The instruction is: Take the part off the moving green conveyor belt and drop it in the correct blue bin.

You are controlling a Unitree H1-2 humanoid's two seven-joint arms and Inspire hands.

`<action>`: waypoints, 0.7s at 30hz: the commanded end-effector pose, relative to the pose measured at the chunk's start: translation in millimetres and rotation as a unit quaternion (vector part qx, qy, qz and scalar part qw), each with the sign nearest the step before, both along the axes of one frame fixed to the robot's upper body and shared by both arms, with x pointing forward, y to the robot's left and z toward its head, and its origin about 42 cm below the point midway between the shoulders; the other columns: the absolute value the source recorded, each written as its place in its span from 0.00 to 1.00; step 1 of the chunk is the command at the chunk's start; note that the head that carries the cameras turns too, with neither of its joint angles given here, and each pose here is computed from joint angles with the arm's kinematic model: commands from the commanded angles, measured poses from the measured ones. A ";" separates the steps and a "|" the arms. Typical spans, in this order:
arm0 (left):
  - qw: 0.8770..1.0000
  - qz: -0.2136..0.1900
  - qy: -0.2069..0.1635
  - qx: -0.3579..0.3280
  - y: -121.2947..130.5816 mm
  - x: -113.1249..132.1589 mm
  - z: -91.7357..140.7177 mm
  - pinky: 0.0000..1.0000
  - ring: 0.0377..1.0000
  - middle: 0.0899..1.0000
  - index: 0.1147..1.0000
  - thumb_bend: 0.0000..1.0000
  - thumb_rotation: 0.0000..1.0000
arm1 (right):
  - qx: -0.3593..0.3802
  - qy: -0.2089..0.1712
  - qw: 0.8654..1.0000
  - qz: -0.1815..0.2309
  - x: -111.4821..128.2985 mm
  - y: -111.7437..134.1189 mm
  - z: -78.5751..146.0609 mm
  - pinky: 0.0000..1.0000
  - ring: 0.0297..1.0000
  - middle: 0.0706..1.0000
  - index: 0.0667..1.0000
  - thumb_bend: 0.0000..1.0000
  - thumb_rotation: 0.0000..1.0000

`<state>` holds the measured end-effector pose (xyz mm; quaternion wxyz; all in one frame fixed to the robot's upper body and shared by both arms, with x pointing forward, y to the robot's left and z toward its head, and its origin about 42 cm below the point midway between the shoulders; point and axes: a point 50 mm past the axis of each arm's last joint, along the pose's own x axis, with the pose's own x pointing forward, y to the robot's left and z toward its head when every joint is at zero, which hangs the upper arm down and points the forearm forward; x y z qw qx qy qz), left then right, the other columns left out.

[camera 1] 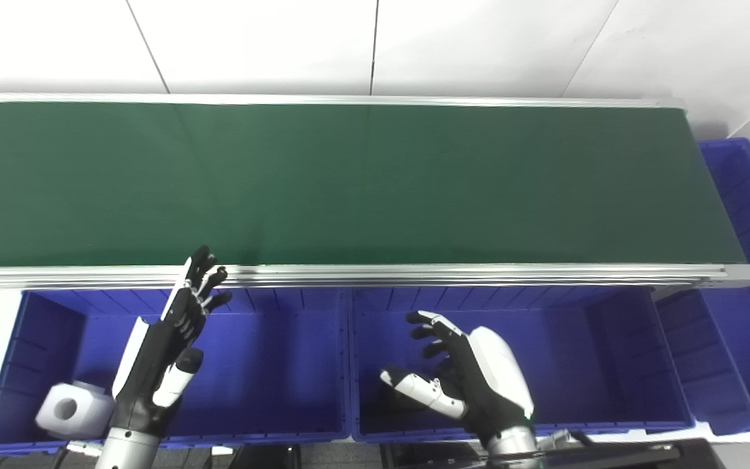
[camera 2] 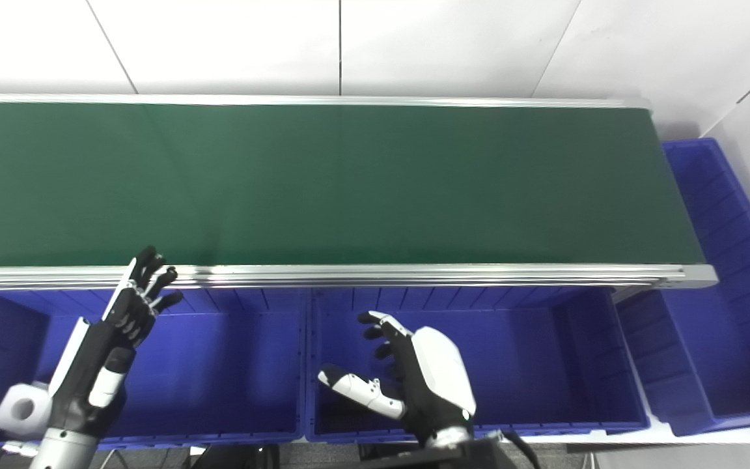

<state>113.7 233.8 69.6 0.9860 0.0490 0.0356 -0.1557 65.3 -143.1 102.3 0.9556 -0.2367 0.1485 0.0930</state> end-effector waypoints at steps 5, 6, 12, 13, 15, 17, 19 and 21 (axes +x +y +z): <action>0.998 -0.013 -0.061 0.018 -1.6 -8.2 0.8 0.79 0.90 0.96 1.00 1.00 0.91 | 0.147 -0.128 0.979 -0.062 -10.0 13.7 -21.5 0.73 0.80 0.84 0.86 0.98 1.00; 0.998 -0.013 -0.061 0.019 -3.1 -8.4 -0.1 0.79 0.90 0.96 1.00 1.00 0.90 | 0.147 -0.132 0.978 -0.064 -9.6 12.2 -24.2 0.73 0.80 0.85 0.87 0.98 1.00; 0.997 -0.015 -0.069 0.016 -12.0 -8.3 -3.3 0.79 0.89 0.95 1.00 0.99 0.88 | 0.163 -0.157 0.971 -0.078 -9.7 1.7 -35.3 0.73 0.78 0.83 0.87 1.00 1.00; 0.997 -0.015 -0.071 0.015 -14.0 -8.5 -2.7 0.79 0.89 0.95 1.00 0.98 0.88 | 0.172 -0.157 0.969 -0.078 -10.1 -0.4 -35.8 0.74 0.79 0.84 0.88 1.00 1.00; 0.997 -0.015 -0.076 0.012 -18.3 -8.9 -0.9 0.79 0.89 0.95 1.00 0.98 0.87 | 0.185 -0.159 0.967 -0.076 -10.9 -4.5 -35.1 0.75 0.80 0.85 0.89 1.00 1.00; 0.997 -0.017 -0.077 0.010 -20.7 -9.1 0.3 0.79 0.89 0.95 1.00 0.98 0.87 | 0.200 -0.154 0.966 -0.063 -12.3 -7.0 -35.1 0.80 0.83 0.87 0.91 1.00 1.00; 0.997 -0.017 -0.076 0.005 -22.3 -9.4 1.1 0.80 0.89 0.96 1.00 0.99 0.86 | 0.210 -0.149 0.965 -0.056 -13.8 -8.1 -35.0 0.83 0.84 0.89 0.92 1.00 1.00; 0.997 -0.016 -0.078 0.006 -23.3 -10.1 1.2 0.80 0.89 0.96 1.00 0.99 0.86 | 0.214 -0.145 0.964 -0.057 -15.1 -8.6 -34.6 0.84 0.85 0.90 0.93 1.00 1.00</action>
